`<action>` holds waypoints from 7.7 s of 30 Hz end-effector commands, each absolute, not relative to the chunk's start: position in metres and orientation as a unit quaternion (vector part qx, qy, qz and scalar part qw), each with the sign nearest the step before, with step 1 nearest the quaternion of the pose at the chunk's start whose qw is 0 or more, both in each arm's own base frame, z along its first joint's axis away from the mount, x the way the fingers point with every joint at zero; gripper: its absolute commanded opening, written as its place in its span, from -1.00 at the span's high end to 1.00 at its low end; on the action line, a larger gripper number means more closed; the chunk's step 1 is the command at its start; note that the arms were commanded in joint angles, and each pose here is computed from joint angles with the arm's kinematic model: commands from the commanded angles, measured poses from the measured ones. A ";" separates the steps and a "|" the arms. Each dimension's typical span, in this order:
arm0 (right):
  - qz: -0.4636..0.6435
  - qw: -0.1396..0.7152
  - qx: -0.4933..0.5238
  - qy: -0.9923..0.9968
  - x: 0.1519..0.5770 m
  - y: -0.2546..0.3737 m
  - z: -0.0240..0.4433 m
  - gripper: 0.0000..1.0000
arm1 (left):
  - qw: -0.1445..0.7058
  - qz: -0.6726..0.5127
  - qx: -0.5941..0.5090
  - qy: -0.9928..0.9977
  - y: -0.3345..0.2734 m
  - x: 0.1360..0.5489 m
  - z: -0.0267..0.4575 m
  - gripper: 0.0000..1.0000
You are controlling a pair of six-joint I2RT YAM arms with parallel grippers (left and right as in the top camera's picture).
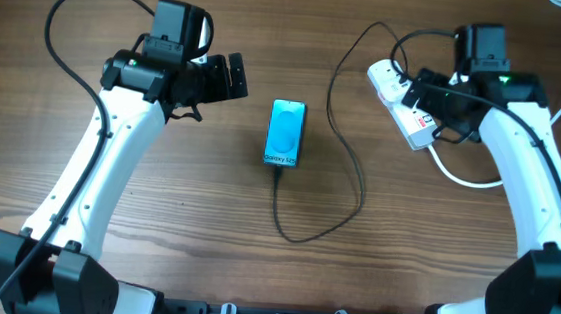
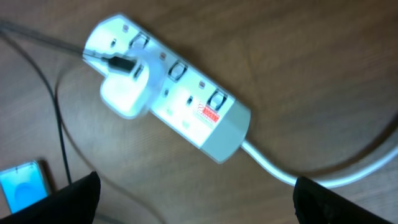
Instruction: Plug charger to phone and switch on socket
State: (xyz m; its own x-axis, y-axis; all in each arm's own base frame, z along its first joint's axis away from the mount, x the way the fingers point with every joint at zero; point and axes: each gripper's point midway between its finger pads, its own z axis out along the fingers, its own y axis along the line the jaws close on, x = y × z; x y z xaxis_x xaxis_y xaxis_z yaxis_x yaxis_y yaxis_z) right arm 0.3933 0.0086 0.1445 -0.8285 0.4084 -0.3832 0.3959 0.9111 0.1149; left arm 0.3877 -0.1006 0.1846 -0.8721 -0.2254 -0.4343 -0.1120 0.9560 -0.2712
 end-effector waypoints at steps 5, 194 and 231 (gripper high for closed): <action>-0.020 0.238 0.219 0.946 0.441 -0.036 0.106 -1.00 | 0.239 -0.102 -0.113 0.959 -0.091 0.390 0.181 -1.00; 0.031 0.708 -0.011 0.706 0.247 0.007 0.176 -1.00 | 0.434 -0.077 -0.076 0.894 -0.038 0.257 0.261 -1.00; 0.031 0.708 -0.011 0.706 0.247 0.007 0.176 -0.99 | 0.668 -0.087 0.056 0.737 -0.041 0.224 0.201 -1.00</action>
State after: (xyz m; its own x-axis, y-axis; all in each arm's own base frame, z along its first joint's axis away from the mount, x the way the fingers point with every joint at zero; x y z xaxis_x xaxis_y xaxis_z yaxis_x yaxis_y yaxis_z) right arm 0.2471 0.0104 0.1734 -0.0109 0.0154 -0.9998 -0.0757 0.9970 0.0161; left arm 0.2226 -0.0382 0.1969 -0.1411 -0.0459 -0.9889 0.1787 0.9813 -0.0710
